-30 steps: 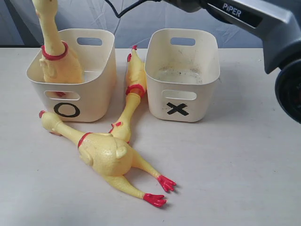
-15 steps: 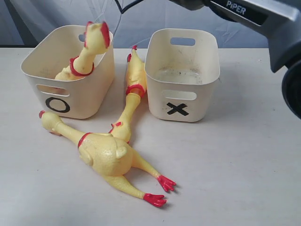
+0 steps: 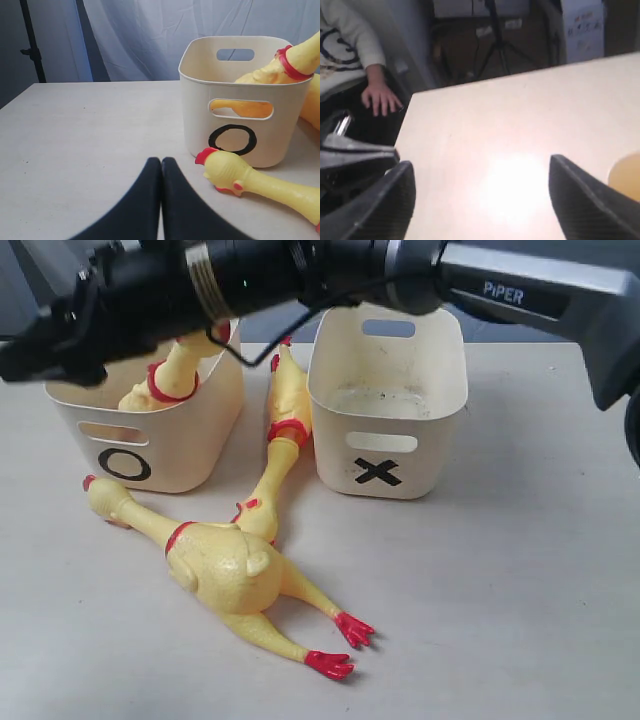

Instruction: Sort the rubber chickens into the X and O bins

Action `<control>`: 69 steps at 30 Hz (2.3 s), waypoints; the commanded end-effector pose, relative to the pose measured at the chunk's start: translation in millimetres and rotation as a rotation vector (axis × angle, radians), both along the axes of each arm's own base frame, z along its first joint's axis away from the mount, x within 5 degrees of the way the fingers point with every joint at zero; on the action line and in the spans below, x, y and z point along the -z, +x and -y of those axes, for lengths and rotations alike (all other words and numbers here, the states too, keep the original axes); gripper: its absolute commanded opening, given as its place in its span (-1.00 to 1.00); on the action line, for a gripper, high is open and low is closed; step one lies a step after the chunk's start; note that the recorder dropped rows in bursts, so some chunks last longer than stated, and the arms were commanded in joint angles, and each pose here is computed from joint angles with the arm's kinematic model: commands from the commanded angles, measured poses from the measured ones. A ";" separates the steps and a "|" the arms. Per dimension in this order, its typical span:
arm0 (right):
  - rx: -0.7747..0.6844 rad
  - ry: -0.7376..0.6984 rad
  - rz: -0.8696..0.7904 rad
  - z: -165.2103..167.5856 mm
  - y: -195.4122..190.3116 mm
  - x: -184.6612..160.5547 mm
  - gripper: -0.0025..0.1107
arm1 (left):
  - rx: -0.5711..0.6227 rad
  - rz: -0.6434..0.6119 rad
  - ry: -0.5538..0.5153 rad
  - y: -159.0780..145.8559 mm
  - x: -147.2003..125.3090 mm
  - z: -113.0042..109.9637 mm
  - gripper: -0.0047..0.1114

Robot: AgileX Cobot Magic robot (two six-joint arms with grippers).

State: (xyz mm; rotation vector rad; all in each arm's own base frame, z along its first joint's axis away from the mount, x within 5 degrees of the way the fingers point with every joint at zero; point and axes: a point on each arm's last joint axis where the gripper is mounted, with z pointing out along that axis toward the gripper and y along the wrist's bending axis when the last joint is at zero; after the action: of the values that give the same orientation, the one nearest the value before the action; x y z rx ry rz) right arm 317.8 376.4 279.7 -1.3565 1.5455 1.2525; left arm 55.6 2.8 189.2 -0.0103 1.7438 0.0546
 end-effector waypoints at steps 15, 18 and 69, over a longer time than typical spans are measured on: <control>0.063 -0.200 0.044 40.9 -28.6 62.5 0.27 | 0.003 0.022 -0.005 -0.2 -2.4 0.3 -0.92; 0.061 -0.241 0.079 49.0 -41.2 70.9 0.27 | 0.003 0.022 -0.005 -0.2 -2.4 0.3 -0.92; 0.136 -0.393 -0.059 61.0 -123.4 88.2 -0.97 | 0.003 0.022 -0.005 -0.2 -2.4 0.3 -0.92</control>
State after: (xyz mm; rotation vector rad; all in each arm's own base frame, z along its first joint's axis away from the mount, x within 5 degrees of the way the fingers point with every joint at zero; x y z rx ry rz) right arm 197.6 318.5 157.3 -1.4555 2.0654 0.9295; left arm 55.6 2.8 189.2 -0.0103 1.7438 0.0546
